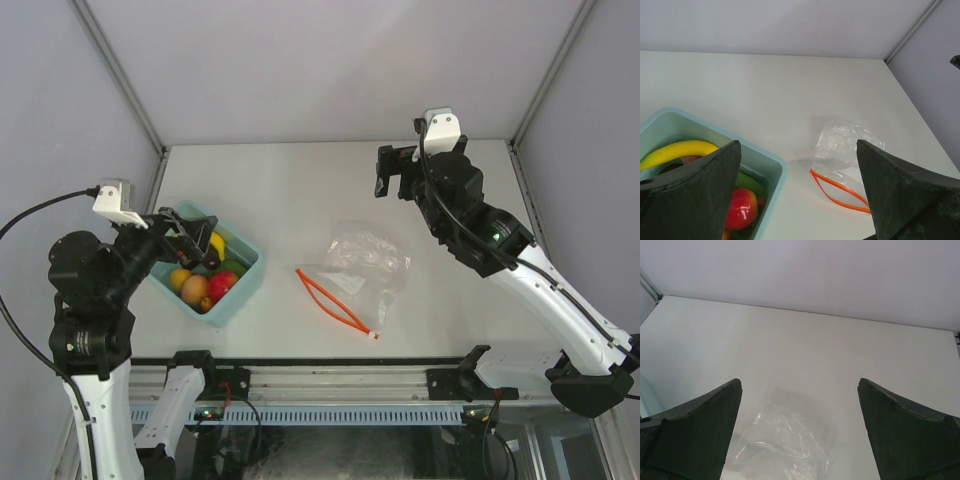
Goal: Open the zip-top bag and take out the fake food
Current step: Reset both arms
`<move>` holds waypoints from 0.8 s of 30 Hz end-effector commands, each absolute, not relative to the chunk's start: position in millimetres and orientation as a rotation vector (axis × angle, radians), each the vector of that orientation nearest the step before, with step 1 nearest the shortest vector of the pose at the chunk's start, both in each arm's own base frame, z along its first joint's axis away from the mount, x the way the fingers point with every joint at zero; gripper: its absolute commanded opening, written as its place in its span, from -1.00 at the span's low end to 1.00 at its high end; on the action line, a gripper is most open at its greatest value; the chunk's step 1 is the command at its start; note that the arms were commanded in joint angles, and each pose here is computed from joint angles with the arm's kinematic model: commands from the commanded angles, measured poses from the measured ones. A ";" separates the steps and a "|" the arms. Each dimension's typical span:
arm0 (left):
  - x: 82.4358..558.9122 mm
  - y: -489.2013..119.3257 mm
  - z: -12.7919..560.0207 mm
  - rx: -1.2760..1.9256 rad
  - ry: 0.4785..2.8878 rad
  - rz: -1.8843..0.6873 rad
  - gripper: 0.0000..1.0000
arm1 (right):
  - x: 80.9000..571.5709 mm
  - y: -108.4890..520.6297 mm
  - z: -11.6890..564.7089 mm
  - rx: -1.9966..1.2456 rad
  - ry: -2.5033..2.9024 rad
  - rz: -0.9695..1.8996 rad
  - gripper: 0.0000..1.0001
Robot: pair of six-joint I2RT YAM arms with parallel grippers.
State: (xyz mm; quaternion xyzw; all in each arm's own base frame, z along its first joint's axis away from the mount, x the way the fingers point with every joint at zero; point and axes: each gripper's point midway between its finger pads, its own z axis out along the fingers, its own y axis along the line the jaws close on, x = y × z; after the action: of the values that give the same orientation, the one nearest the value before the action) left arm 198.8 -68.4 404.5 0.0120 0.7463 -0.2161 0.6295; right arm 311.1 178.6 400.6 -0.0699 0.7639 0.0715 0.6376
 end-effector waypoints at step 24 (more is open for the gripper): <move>199.6 -67.1 407.3 0.046 1.675 -0.475 0.99 | 309.1 171.8 413.2 -0.166 1.676 0.096 0.98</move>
State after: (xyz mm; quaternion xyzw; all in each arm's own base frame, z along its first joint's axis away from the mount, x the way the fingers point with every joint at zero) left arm 196.7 -67.7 405.8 0.0119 0.7429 -0.2141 0.6341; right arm 312.1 175.4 398.4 -0.0808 0.7589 0.0397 0.6449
